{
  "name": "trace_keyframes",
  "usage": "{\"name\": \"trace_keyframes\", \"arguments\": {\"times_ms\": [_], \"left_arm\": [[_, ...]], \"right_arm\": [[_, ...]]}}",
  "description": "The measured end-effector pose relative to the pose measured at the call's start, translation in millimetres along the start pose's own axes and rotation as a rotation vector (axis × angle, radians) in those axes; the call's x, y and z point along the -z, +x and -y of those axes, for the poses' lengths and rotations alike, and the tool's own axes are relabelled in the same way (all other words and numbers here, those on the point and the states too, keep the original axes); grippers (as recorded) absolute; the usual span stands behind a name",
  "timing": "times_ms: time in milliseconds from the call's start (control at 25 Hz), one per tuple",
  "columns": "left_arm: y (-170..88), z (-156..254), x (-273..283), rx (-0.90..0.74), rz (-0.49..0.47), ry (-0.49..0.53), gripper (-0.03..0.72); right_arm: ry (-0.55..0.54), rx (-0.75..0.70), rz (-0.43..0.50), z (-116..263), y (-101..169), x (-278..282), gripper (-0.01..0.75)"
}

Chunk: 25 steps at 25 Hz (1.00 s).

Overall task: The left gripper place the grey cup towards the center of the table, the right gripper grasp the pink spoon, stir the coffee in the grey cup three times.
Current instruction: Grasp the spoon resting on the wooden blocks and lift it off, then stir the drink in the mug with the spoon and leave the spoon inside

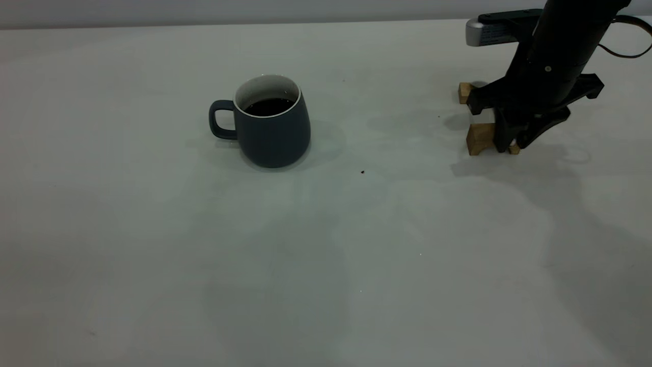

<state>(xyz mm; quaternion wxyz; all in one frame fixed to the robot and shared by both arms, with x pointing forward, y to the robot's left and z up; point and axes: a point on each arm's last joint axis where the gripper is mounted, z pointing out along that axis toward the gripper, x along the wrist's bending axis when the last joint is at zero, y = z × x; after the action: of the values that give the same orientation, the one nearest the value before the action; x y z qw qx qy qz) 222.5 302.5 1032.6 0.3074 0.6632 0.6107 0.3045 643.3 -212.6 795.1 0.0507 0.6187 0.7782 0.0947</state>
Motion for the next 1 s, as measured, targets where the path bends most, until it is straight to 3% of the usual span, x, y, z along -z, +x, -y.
{"name": "trace_keyframes", "arguments": {"times_ms": [40,320,440,600,800,1000], "left_arm": [[0,0,0,0.0,0.0,0.0,0.355],[0,0,0,0.0,0.0,0.0,0.355],[0,0,0,0.0,0.0,0.0,0.355],[0,0,0,0.0,0.0,0.0,0.355],[0,0,0,0.0,0.0,0.0,0.355],[0,0,0,0.0,0.0,0.0,0.355]], "right_arm": [[0.0,0.002,0.001,0,0,0,0.144],[0.024,0.017,-0.004,-7,3,46,0.149],[0.003,-0.035,-0.071,-12,19,84,0.149],[-0.008,-0.155,-0.268,-13,65,121,0.149],[0.028,-0.452,-0.589,-16,120,139,0.149],[0.05,-0.771,-0.88,-30,144,156,0.149]]}}
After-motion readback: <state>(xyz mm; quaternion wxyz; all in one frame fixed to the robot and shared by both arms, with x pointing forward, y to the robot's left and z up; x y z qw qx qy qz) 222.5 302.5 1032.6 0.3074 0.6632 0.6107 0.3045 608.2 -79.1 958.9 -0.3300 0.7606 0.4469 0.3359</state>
